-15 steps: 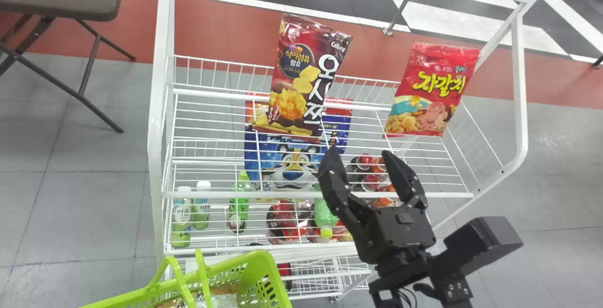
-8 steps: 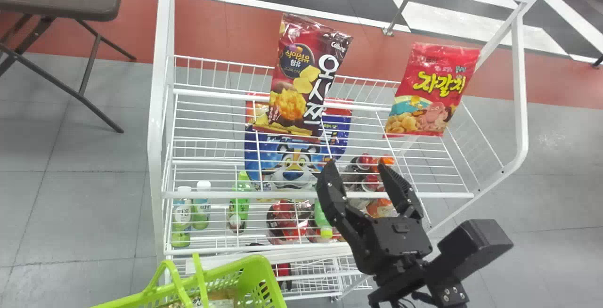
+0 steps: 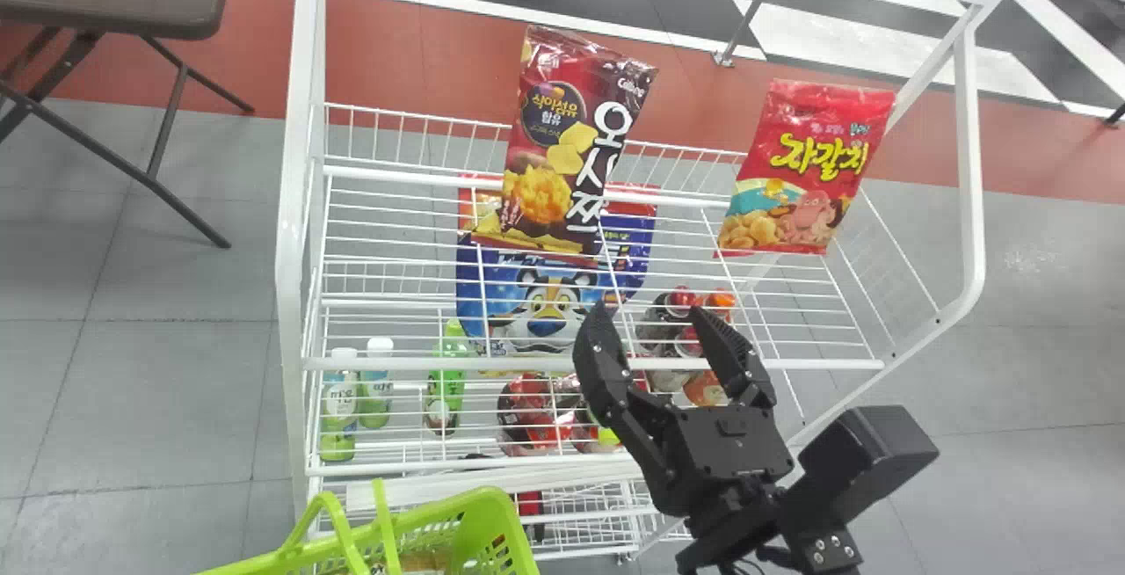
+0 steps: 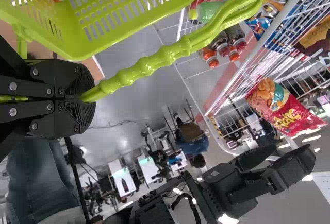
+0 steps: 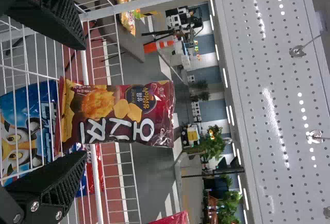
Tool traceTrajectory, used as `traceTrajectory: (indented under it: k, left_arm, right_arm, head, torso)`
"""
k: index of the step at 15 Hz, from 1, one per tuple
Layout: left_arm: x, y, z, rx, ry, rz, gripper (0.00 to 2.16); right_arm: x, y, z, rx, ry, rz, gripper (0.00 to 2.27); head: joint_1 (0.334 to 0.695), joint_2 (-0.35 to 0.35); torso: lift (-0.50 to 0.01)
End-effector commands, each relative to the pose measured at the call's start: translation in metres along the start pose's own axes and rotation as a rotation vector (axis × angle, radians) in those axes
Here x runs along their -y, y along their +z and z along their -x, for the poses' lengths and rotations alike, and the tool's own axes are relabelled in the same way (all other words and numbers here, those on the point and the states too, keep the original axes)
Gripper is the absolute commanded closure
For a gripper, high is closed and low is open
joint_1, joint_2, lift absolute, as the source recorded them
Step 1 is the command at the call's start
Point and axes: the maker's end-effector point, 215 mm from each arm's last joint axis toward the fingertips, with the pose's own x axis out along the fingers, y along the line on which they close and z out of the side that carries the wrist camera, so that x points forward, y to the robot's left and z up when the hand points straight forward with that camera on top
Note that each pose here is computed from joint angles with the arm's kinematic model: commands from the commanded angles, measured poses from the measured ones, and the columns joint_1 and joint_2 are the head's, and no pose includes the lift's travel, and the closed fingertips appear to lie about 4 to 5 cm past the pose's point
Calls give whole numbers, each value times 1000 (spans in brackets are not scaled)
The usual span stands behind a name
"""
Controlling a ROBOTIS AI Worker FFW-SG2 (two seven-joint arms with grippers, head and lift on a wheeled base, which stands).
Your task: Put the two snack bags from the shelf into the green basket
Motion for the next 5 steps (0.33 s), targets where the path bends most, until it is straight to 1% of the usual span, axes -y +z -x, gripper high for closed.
traceTrajectory:
  k: [1,5]
  left_arm:
    - [0,-1,0,-5,1,-3,1899]
    - [1,-2,-1,-9,-2,-6,1899]
  right_arm:
    - [0,0,0,-1,0,1,83]
    - [2,-3,-2,-13,-6,3,83]
  head:
    - [695,-350]
    - [695,-350]
  torso:
    - [-12]
    - [-12]
